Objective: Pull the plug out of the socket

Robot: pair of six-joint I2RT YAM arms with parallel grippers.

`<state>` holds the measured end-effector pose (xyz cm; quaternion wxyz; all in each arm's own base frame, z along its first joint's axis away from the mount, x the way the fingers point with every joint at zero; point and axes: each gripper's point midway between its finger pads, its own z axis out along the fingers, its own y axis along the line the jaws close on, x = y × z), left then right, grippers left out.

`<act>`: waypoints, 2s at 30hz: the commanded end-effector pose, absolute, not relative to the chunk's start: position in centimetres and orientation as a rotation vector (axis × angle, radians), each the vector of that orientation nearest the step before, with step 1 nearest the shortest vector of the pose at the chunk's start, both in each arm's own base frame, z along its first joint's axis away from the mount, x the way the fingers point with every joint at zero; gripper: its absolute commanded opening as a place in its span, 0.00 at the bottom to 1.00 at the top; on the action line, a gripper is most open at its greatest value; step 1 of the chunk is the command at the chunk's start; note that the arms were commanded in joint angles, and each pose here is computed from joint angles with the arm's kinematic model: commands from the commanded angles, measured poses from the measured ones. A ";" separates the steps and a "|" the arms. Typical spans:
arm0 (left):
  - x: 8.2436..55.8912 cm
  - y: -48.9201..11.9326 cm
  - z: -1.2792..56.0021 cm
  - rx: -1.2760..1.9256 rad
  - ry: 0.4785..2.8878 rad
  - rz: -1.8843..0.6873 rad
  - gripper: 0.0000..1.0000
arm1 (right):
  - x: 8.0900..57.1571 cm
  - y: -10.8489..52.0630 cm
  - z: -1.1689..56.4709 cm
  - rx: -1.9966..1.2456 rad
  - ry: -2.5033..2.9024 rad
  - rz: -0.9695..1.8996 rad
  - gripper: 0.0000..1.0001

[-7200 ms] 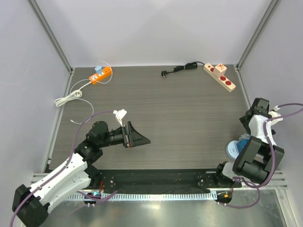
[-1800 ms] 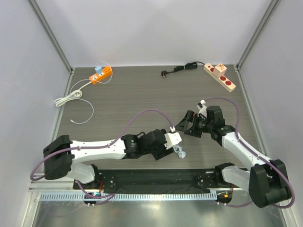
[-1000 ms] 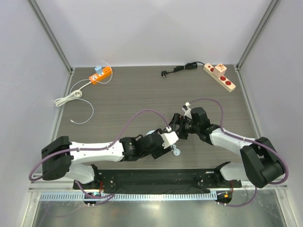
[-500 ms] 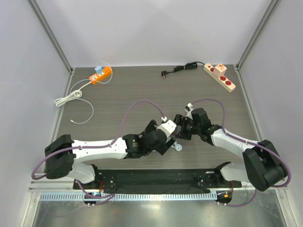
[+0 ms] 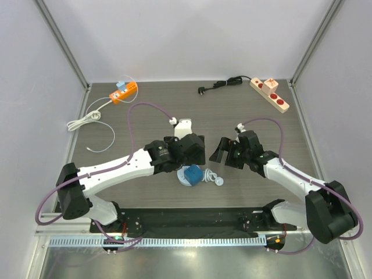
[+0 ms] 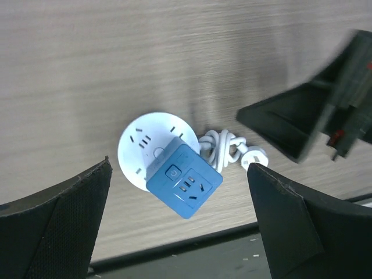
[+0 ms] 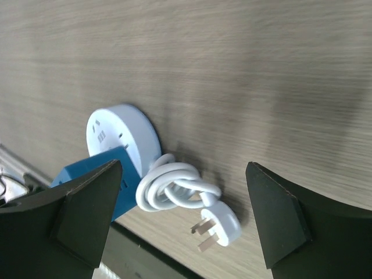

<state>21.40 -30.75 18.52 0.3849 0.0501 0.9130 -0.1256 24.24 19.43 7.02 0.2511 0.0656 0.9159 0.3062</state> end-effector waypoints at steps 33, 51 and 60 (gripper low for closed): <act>19.4 -31.1 10.0 -0.977 2.607 -0.279 0.96 | 24.6 16.2 8.3 0.141 2.427 0.672 0.95; 19.6 -31.8 6.7 -0.856 2.737 -0.161 0.89 | 24.5 16.5 7.0 0.122 2.484 0.673 0.95; 20.5 -31.5 6.4 -0.595 2.679 -0.311 0.22 | 24.0 17.8 7.5 0.057 2.483 0.768 1.00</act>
